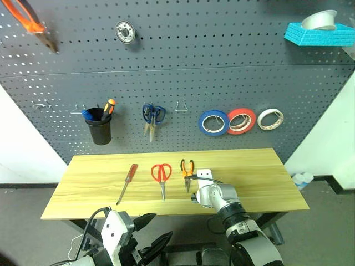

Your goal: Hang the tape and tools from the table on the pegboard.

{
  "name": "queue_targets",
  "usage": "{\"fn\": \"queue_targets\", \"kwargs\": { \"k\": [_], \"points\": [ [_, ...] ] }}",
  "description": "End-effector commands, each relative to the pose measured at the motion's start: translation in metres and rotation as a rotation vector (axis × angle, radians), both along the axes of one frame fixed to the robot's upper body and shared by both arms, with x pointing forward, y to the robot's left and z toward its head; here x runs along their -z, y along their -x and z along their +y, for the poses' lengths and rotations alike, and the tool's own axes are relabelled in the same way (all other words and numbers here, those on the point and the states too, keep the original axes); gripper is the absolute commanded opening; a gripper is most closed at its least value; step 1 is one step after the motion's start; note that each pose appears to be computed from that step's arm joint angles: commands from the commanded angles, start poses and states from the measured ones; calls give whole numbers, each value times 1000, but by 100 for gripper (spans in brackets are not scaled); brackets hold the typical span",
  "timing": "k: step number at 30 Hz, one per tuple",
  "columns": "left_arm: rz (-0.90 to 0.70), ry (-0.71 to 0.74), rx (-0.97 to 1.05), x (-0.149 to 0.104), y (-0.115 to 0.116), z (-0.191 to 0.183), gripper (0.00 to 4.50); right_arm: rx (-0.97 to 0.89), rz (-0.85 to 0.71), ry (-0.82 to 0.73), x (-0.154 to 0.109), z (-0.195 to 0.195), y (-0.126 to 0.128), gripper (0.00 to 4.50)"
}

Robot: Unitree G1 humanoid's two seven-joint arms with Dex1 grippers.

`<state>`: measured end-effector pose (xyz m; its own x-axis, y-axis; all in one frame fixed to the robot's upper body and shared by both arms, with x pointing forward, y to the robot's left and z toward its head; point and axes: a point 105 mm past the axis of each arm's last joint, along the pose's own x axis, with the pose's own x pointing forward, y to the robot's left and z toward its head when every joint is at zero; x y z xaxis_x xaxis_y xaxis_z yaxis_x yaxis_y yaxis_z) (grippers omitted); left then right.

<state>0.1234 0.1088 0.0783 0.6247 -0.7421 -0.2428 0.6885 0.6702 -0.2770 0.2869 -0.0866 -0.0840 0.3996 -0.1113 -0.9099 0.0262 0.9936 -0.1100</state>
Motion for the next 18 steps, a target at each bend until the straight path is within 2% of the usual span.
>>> {"fn": "queue_targets", "kwargs": {
  "k": [1, 10, 14, 18],
  "points": [
    [-34, 12, 10, -6, -4, -1, 351, -300, -346, -192, -143, 141, -54, 448],
    [-41, 11, 21, -3, -9, -1, 351, -293, -375, -186, -143, 137, -58, 448],
    [-75, 10, 34, -3, -21, -1, 351, -285, -404, -174, -148, 130, -66, 448],
    [-131, 10, 46, -2, -43, 0, 351, -275, -446, -146, -151, 117, -78, 448]
  ]
}}
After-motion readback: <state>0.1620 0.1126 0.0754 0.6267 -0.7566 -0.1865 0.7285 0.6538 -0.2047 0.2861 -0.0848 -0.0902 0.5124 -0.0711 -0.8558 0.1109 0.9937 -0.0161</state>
